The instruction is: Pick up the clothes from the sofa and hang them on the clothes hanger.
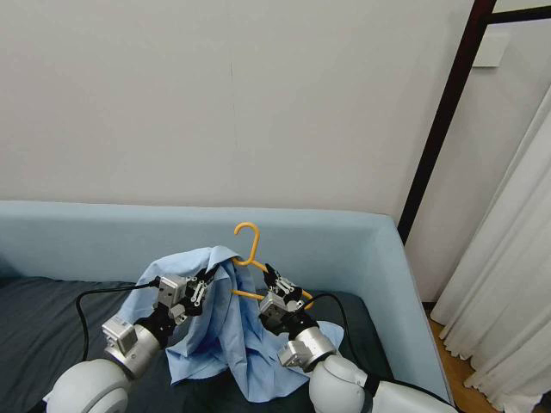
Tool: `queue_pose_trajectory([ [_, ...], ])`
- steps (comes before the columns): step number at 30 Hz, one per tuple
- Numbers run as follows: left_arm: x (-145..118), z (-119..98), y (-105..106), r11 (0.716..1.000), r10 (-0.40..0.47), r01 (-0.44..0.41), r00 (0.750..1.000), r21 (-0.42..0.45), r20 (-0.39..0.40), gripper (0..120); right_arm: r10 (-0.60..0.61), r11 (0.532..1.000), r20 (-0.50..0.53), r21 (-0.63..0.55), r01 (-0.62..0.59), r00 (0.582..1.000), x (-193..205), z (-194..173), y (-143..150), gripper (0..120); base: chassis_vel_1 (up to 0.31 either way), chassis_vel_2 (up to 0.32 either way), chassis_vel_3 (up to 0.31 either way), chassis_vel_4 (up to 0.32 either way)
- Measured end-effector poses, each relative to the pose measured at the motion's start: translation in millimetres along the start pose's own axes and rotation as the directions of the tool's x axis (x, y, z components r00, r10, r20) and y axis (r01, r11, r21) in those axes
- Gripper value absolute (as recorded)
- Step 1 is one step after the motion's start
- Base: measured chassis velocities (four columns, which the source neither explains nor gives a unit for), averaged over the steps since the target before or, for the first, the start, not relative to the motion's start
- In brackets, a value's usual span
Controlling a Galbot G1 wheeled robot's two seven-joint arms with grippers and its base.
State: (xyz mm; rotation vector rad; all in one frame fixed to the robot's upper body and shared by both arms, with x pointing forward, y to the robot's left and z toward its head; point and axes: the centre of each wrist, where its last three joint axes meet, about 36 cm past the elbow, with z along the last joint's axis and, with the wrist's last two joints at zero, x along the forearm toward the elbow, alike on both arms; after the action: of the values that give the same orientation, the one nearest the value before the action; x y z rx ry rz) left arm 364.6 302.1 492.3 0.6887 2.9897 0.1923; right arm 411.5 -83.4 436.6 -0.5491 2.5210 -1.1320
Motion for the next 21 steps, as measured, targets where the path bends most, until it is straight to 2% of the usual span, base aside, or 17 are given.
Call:
queue_pose_trajectory([
  [4, 0.3, -1.0, 0.9, 1.0, 0.0, 0.0, 1.0, -0.005, 0.004, 0, -0.006, 1.0, 0.005, 0.002, 0.006, 1.0, -0.1, 5.7, -5.5, 5, 0.0, 0.0, 0.0, 0.0],
  [13, 1.6, -19.2, -7.7, 0.999, 0.038, -0.037, 0.998, -0.018, 0.048, 0, -0.019, 0.997, 0.041, 0.073, 0.016, 0.999, -2.4, 30.4, 0.1, 5, 0.0, 0.0, 0.0, 0.0],
  [21, 4.7, -1.9, -16.5, 0.999, 0.054, -0.054, 0.999, -0.011, 0.006, 0, -0.028, 0.999, 0.078, 0.029, 0.026, 0.997, -6.3, 20.6, 5.6, 5, 0.0, 0.0, 0.0, 0.0],
])
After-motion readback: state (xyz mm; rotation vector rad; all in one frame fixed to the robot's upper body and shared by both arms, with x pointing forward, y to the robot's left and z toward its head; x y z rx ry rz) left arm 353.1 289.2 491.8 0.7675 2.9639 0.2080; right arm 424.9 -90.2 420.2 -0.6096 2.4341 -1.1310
